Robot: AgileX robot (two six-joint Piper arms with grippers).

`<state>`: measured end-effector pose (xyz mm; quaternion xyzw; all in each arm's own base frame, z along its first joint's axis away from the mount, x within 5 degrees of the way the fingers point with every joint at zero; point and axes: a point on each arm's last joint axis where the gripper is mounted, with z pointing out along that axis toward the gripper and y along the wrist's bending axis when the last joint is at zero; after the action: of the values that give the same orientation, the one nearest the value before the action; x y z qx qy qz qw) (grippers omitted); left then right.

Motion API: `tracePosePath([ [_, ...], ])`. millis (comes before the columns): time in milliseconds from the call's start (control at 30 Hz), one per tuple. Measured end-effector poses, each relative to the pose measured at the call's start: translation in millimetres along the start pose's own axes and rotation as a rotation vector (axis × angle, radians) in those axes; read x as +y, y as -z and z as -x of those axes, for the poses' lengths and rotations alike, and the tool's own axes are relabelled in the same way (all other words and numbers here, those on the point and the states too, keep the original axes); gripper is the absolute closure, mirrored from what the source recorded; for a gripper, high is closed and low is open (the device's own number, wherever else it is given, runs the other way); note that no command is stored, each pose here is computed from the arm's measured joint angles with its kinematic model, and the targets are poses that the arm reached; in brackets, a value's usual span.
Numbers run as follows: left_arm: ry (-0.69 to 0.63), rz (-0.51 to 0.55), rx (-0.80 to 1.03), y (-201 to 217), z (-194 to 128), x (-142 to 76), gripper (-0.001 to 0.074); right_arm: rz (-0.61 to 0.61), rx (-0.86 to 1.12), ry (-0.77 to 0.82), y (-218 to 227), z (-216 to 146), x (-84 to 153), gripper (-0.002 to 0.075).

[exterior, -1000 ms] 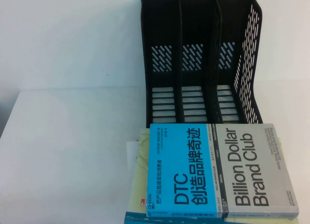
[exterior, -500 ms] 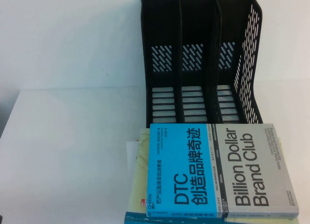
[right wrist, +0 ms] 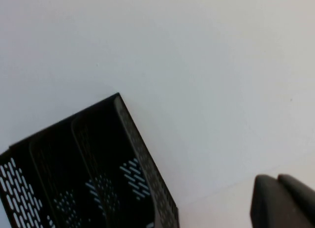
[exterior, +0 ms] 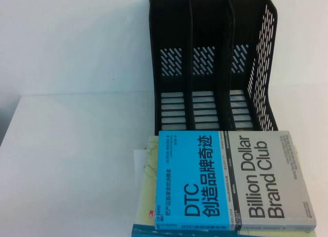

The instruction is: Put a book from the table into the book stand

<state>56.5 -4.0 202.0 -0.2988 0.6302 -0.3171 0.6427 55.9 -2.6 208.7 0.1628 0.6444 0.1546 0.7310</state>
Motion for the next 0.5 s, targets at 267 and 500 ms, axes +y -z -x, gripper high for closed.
tracePosePath([
  [267, 0.251, -0.001, -0.086, 0.3, 7.7, 0.9, 0.0738, 0.061, -0.336, -0.010, 5.2, 30.0, 5.3, 0.0729],
  [500, 0.056, -0.126, -0.065, 7.2, 25.1, -36.2, 0.0738, 0.115, -0.570, -0.021, 15.7, 59.5, 14.4, 0.0729],
])
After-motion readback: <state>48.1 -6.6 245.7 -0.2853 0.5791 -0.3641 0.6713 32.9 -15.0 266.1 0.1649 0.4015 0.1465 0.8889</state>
